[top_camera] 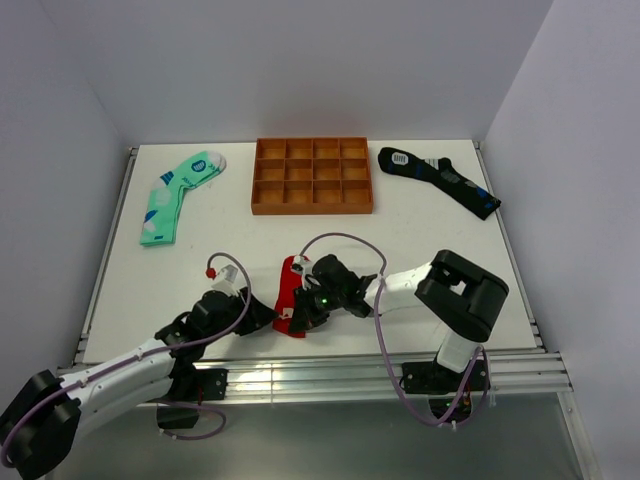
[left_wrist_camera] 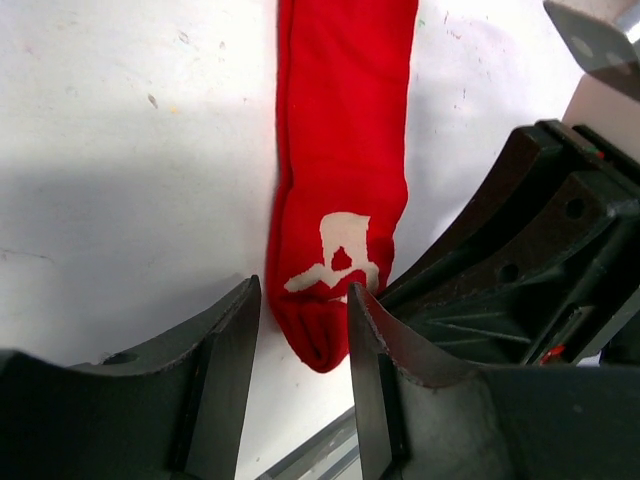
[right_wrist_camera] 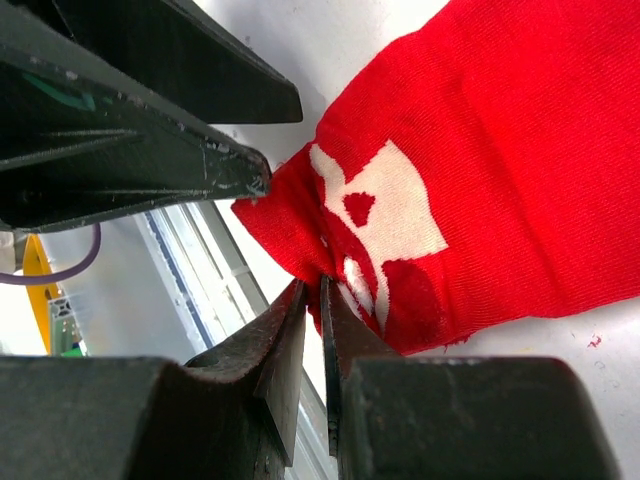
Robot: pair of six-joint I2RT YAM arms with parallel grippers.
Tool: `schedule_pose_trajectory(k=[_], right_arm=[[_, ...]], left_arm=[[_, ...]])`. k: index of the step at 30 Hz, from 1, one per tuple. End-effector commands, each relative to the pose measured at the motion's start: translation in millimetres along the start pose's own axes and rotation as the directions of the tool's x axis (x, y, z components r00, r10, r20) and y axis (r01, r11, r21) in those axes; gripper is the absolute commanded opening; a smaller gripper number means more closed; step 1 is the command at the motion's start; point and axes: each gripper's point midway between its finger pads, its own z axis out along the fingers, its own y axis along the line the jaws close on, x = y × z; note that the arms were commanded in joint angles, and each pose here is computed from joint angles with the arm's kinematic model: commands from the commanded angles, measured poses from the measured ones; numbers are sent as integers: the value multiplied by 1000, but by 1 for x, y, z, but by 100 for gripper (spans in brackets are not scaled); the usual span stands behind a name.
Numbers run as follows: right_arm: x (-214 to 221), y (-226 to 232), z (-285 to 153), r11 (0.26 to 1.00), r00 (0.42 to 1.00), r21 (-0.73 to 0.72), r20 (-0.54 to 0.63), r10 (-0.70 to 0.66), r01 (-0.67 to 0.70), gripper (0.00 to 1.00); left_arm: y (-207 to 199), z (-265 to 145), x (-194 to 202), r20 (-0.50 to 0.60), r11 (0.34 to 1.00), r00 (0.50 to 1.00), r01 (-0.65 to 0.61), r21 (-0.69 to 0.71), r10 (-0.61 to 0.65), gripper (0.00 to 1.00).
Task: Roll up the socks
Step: Roll the sock at the center of the board.
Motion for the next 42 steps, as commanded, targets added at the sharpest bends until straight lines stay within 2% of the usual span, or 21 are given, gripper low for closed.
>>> schedule_pose_trajectory(k=[1,42], right_arm=[[51,-46,-7,982,980,171,-168,110,-81,18],[29,-37,-2,977,965,130,-178,191,-170,18]], left_arm=[[-4,0,0,11,1000,1000,-23,14,23,46],[1,7,20,-41,997,997,-66,-38,65,41]])
